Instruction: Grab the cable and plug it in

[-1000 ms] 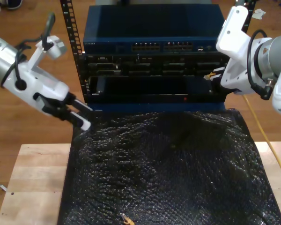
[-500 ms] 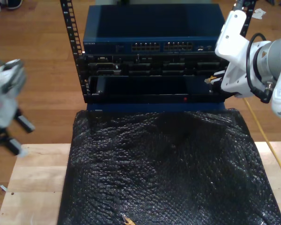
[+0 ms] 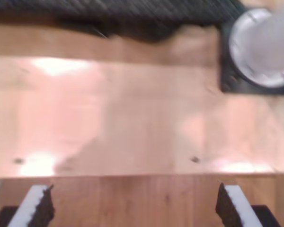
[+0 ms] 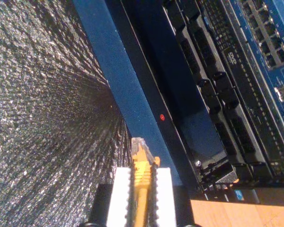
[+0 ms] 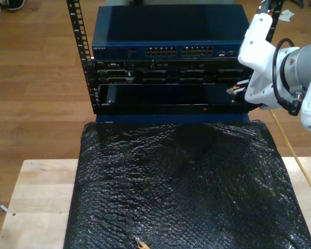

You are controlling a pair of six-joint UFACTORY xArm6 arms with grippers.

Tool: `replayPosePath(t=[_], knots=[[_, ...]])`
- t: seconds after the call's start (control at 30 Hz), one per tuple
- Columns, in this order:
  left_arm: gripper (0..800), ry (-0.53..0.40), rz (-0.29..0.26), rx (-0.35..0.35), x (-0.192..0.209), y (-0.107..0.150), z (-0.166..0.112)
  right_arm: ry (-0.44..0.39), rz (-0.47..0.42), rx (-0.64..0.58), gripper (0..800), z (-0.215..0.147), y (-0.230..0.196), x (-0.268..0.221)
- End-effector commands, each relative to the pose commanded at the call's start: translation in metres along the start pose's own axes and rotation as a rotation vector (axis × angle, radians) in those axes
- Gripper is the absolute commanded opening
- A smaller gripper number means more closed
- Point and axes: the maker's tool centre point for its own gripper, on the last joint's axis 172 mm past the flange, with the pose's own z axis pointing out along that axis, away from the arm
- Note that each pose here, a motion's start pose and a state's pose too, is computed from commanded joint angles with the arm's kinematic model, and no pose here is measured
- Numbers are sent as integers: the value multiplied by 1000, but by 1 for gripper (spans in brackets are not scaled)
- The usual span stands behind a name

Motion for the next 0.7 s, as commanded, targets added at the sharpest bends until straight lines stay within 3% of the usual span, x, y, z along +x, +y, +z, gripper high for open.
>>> replayPosePath(t=[0.13,0.27,0.47,0.7], knots=[[798,35,42,7,-3,30,21,-3,3,7,0,2,-3,-2],[798,13,85,-54,-7,58,52,-5,6,9,0,4,-5,-3],[798,-11,93,-99,-9,85,85,-6,5,9,0,3,-4,-4],[798,70,104,-77,-4,113,115,-8,5,12,0,5,-6,-6]])
